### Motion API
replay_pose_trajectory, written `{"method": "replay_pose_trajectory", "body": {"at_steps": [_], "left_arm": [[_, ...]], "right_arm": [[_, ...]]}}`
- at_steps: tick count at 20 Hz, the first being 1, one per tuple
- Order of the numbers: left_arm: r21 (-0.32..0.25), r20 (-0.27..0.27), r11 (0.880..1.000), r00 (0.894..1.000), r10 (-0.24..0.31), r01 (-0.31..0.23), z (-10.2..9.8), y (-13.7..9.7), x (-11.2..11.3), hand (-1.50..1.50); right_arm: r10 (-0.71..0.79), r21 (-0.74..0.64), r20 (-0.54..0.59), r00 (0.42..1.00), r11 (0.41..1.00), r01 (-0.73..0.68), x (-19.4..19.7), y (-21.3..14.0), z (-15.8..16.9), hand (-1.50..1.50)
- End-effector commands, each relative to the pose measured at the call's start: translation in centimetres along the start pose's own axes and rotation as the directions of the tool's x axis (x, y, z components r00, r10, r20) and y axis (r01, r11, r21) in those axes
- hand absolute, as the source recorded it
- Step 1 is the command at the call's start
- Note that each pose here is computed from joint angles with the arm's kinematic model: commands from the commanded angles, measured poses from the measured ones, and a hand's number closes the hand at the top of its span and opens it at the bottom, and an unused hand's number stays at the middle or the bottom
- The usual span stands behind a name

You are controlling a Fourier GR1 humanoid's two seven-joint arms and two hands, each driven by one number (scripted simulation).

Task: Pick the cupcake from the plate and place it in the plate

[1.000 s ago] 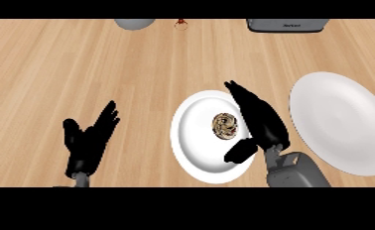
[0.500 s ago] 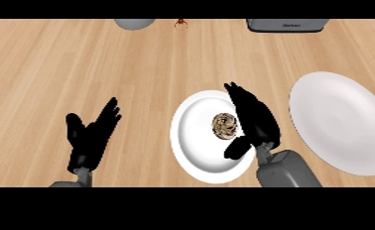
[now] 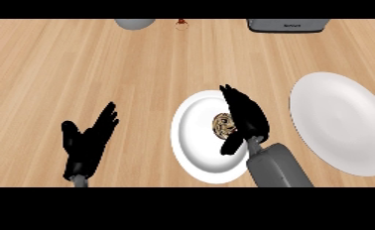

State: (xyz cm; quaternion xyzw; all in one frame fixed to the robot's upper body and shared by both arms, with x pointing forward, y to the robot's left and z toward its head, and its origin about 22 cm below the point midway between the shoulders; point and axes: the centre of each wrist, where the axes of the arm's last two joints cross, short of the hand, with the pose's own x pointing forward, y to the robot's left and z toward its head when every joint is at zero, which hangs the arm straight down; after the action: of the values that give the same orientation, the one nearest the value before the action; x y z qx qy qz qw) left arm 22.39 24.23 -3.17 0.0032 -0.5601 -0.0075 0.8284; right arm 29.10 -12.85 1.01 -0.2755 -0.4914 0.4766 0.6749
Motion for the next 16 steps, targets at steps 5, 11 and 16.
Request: {"method": "replay_pose_trajectory", "body": {"at_steps": [5, 11, 16], "left_arm": [[-0.002, -0.013, 1.000, 1.000, 0.000, 0.000, -0.3, 1.2, 0.6, 0.00], [0.020, -0.009, 1.000, 1.000, 0.006, -0.006, -1.5, -0.9, -0.7, 0.00], [-0.018, 0.010, 1.000, 1.000, 0.011, -0.010, -0.9, -0.6, -0.1, 0.00]], "right_arm": [[0.153, 0.037, 0.067, 0.986, 0.987, -0.155, -1.5, 1.4, -1.4, 1.50], [0.144, -0.043, 0.091, 0.985, 0.989, -0.141, 0.0, 2.1, 0.1, 1.50], [0.053, -0.234, -0.059, 0.997, 0.970, -0.065, 2.5, 2.8, -0.1, 1.50]]}}
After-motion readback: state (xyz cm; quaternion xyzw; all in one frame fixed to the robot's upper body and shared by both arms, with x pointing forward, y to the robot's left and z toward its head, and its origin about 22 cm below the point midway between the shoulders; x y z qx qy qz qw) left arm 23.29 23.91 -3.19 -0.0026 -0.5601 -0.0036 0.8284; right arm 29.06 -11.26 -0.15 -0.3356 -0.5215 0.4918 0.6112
